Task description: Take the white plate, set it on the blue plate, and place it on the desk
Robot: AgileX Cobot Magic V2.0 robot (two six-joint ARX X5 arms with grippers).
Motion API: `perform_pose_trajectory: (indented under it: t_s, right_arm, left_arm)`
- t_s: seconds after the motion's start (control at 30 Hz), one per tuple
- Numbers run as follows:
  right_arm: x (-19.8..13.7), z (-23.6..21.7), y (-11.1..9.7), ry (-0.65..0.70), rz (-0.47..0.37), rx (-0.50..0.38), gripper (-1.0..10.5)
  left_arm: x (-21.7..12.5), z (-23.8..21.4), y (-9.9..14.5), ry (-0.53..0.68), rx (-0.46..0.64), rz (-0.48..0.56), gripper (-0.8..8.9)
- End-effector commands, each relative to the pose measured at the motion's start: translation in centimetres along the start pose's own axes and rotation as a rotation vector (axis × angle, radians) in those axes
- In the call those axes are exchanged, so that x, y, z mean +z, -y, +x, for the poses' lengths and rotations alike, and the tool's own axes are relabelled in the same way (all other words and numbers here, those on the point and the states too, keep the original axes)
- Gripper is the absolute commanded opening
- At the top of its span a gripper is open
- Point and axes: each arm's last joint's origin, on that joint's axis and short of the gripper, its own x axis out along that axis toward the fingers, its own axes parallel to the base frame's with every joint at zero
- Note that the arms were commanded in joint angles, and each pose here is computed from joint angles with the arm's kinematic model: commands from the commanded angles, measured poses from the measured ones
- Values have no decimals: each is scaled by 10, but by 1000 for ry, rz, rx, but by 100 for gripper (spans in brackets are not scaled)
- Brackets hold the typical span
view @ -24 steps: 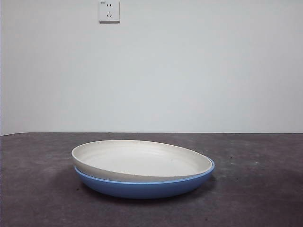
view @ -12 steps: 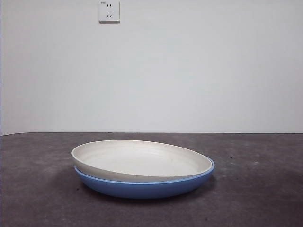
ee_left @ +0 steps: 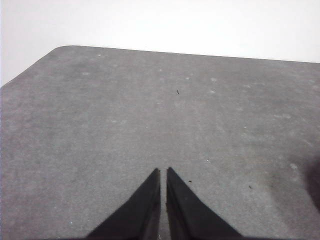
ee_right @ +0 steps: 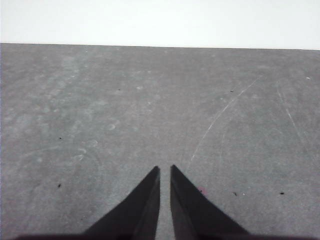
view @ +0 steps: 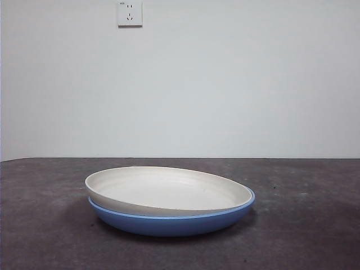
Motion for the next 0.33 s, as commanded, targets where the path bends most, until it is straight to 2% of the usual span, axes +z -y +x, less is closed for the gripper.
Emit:
perform_pose_trajectory:
  t_s: [0.03,0.33]
  right_arm:
    - [-3,1,0,0,15,-1,33]
    - [-2,1,0,1,19,-1,33]
  left_arm:
    - [-7,2,-1,-22,4,-2,20]
    - [-7,2,-1,-22,4,-2,20]
